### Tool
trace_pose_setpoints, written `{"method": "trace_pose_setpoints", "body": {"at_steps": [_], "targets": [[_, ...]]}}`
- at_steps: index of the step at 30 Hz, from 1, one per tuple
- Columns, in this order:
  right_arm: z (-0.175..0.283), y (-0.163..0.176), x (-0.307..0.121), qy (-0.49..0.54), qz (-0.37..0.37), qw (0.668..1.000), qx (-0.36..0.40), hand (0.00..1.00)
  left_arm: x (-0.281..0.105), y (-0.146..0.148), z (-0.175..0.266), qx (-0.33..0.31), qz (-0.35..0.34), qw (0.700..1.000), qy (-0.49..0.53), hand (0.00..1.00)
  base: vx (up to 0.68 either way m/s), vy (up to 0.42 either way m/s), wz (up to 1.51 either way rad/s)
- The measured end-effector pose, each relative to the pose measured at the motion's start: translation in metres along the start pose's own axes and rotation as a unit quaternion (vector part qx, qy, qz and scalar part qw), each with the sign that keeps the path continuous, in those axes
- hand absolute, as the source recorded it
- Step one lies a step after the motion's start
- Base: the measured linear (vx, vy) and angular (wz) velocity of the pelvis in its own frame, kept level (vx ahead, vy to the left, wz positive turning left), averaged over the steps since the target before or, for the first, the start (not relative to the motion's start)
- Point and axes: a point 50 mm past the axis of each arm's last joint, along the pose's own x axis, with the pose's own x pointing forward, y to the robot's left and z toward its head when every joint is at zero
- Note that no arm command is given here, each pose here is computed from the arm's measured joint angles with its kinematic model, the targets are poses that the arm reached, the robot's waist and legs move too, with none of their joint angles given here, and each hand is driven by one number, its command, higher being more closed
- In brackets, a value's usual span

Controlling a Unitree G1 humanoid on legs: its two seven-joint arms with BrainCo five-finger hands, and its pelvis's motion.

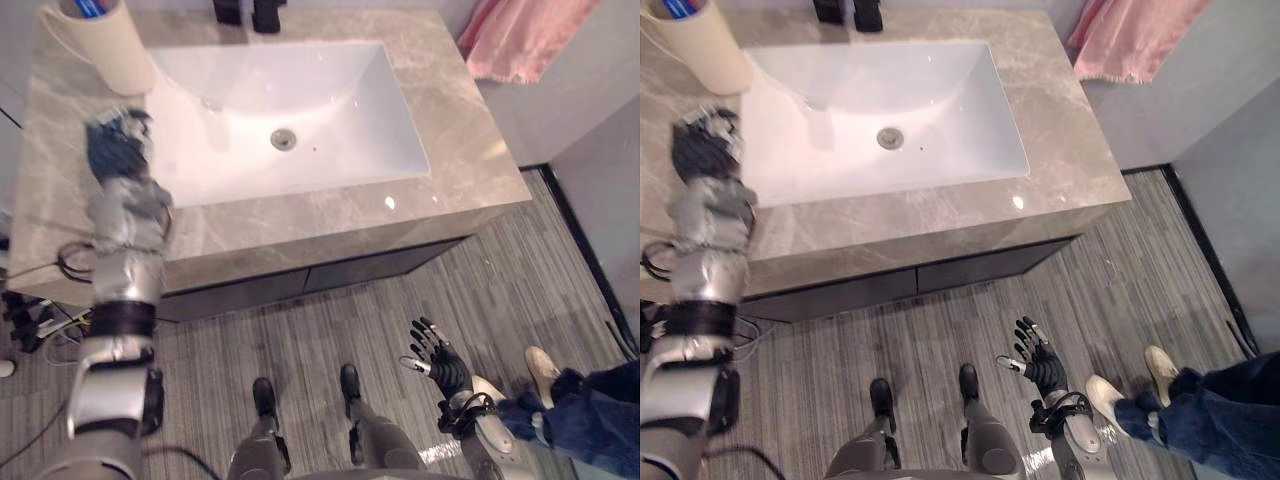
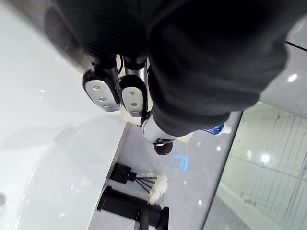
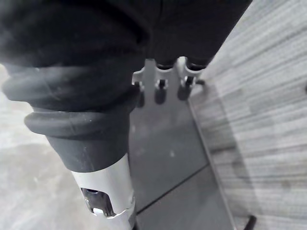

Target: Organize washtable

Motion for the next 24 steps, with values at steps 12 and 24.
{"method": "trace_pose_setpoints", "body": {"at_steps": [12,24], "targets": [[-0.02,-0.05,-0.017,0.017,-0.161,0.985,0.058,0.0,-0.184,0.061,-0.085,-0.037,0.119,0.965,0.229,1.0,0.0,0.006,0.09],[-0.076,-0.061,-0.051,0.131,-0.214,0.964,0.088,0.0,-0.315,0.045,-0.163,-0.038,0.081,0.849,0.52,0.0,0.0,0.001,0.04]]}}
